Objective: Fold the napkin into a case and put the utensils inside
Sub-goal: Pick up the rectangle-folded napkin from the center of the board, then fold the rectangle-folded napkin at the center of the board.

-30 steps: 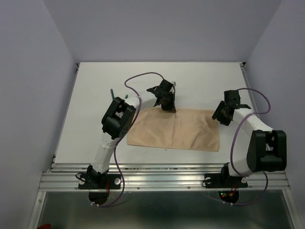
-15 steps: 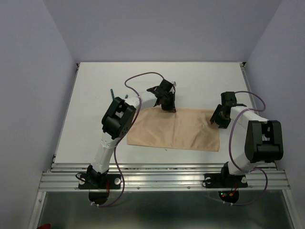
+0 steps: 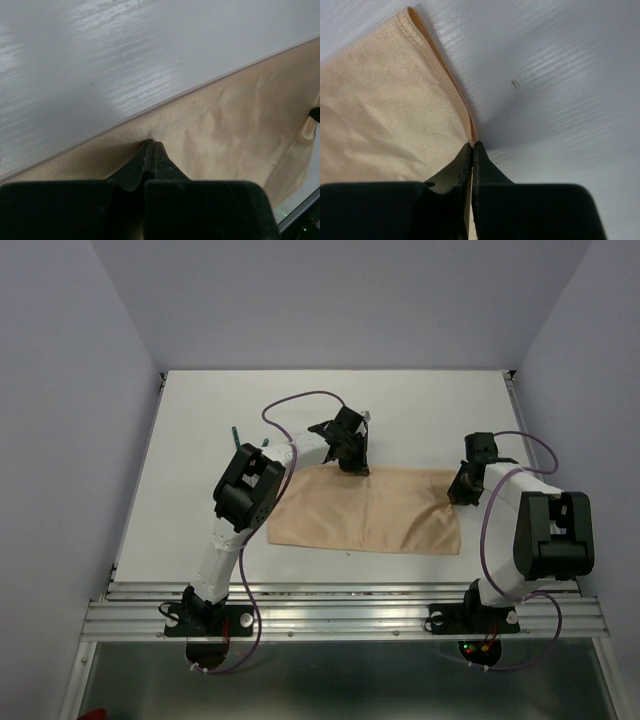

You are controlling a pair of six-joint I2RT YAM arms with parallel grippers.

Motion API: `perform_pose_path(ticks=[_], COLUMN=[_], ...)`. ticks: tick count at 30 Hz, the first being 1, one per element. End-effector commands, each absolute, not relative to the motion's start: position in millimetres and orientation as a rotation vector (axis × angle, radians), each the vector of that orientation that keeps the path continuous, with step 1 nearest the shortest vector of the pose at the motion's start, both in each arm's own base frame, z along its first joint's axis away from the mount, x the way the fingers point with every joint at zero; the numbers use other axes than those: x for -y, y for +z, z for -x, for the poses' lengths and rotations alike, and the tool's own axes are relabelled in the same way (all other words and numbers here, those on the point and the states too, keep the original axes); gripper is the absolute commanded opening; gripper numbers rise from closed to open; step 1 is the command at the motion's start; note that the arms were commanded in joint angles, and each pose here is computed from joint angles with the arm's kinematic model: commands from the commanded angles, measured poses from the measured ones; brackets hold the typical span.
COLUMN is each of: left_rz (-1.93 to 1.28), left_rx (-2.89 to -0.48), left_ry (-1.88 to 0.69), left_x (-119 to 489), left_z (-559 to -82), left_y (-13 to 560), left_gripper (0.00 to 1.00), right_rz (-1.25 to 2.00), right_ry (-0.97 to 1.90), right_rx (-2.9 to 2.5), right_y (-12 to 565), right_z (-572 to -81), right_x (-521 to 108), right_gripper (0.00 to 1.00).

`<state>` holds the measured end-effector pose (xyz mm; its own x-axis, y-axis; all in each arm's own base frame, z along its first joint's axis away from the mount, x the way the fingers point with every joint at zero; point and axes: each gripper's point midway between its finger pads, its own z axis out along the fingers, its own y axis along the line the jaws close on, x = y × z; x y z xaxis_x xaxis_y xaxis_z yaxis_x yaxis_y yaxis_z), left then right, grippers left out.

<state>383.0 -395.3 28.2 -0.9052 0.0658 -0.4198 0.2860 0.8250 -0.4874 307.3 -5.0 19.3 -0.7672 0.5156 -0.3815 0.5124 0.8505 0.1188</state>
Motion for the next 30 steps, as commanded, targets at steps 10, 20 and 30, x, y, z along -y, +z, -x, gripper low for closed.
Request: perform_pose_path(ticks=[10,20,30], left_rz=[-0.295,-0.287,-0.121], left_rx=[-2.571,-2.502,-2.526], left_ry=[-0.732,-0.635,-0.559], left_x=[386,366,290], left_z=[-383,-393,-393], left_y=[54,89,87], left_gripper=[0.0,0.0,0.0], right_rz=[-0.736,-0.693,-0.66], right_ry=[0.036,0.117,0.15], right_rx=[-2.529,-2.469,-2.447], right_y=[52,78,86], right_z=[-310,-319,-323], right_x=[6,-2,-5], right_gripper=[0.01,0.01,0.01])
